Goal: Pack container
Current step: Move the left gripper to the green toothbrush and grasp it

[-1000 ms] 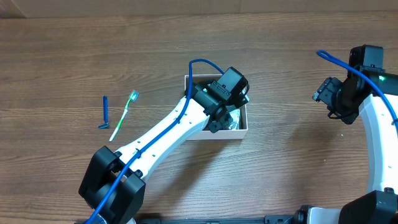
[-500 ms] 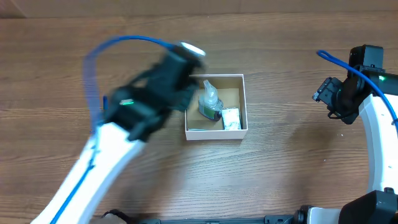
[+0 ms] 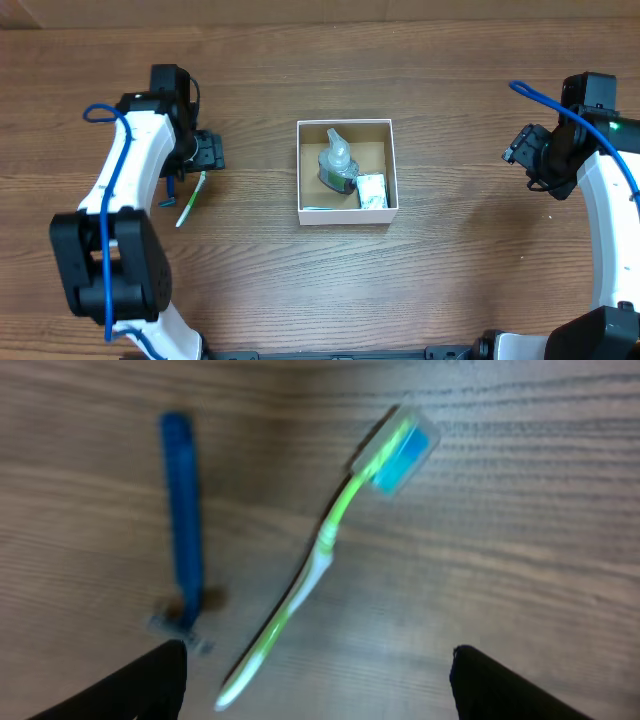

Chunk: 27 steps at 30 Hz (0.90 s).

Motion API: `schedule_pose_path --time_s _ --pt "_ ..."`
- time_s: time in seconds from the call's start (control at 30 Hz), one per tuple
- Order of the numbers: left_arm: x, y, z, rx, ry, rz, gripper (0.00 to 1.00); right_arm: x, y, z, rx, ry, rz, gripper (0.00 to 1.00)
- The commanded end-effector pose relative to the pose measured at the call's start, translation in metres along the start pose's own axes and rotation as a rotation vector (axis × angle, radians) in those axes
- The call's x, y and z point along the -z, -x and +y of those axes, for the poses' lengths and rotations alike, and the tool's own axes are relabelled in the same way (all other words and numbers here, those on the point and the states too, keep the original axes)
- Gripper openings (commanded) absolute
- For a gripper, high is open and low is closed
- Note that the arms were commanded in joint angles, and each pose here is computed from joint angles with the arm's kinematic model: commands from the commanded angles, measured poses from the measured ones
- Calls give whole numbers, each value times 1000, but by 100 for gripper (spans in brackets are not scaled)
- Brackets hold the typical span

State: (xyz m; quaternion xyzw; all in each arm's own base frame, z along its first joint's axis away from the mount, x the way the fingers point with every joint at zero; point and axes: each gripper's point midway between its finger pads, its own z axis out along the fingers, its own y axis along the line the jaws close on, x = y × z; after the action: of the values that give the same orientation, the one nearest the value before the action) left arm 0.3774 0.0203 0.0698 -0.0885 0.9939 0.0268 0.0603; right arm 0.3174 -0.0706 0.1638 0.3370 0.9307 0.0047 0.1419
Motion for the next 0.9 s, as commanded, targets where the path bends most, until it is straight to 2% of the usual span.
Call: schedule_pose_path --time_s 0.0,0.27,0.37,0.5,0.57,0.63,0.67,0.8,0.87 --pt "-30 -3 -13 -44 -55 60 83 1 1 0 3 5 -7 72" --pt "-68 -13 -13 -44 -43 148 83 1 1 0 3 5 -8 72" --pt "-74 -18 -13 -47 -39 176 78 1 1 0 3 5 -7 72" --pt "-77 -24 -13 -47 -37 199 60 1 1 0 3 5 -7 72" --pt "-77 -27 -12 -48 -35 210 45 1 1 0 3 5 -7 72" --pt "-78 -28 -12 -48 -34 213 36 1 1 0 3 5 -8 72" --pt "-78 -29 -12 -48 -34 215 24 1 1 0 3 5 -8 72" --pt "-77 -30 -12 -49 -33 221 14 1 1 1 3 5 -8 72" --pt "-77 -32 -12 -49 -32 229 4 1 1 0 3 5 -7 72"
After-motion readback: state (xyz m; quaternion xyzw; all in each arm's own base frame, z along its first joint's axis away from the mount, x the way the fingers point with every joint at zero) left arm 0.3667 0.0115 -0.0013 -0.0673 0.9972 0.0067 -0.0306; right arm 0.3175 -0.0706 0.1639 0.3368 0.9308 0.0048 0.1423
